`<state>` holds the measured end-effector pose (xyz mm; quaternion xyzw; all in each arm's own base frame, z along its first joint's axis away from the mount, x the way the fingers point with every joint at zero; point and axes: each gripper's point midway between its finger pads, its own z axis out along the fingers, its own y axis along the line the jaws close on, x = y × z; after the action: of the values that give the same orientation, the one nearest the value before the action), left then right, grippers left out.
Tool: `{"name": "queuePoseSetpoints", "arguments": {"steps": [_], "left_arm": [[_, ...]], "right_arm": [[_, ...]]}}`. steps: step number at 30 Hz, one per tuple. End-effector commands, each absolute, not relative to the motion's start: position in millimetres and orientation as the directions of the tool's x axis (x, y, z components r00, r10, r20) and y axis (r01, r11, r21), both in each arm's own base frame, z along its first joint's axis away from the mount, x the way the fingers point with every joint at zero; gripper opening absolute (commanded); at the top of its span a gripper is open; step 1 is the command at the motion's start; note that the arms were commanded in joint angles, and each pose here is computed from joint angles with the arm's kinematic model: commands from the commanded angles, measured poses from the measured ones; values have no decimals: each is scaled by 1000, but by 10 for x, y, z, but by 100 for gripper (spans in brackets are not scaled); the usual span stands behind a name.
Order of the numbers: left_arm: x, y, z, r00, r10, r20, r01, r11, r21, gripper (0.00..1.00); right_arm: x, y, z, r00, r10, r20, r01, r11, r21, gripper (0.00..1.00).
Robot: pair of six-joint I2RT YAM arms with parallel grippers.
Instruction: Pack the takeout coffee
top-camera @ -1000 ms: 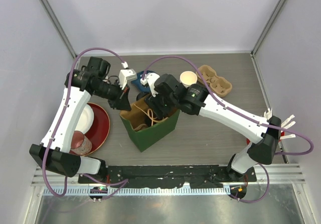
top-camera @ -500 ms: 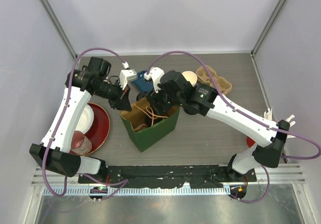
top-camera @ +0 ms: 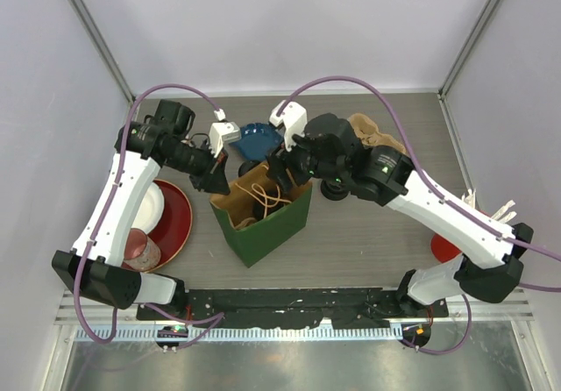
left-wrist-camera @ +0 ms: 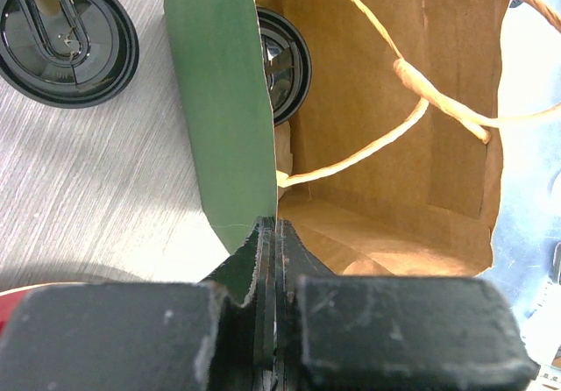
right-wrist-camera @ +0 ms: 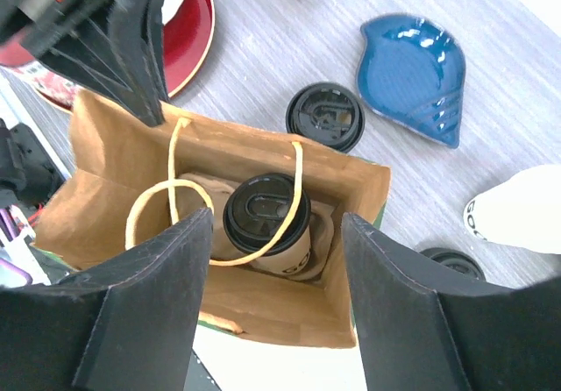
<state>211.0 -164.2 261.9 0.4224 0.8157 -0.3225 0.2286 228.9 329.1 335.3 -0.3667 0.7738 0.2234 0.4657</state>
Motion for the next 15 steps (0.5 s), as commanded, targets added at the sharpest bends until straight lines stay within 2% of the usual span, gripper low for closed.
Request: {"name": "queuePoseSetpoints", "arguments": {"steps": [1,8,15], "left_arm": [[1548,-1532,2640,-642,570,-512,765,432,-478,0],[1530,-1525,2622,-648,572,-503,760,432,-486,0],[1502,-1537,2618,-644,579,-500,761,421,-494,0]], "right_arm": [[2248,3168,4140,-185,-181,-966,-762,647,24,66],[2401,2979,4528,-129,-90,-988,-691,722,25,72],[2872,2855,4466,-181,-61,-982,-610,790,64,74]]}}
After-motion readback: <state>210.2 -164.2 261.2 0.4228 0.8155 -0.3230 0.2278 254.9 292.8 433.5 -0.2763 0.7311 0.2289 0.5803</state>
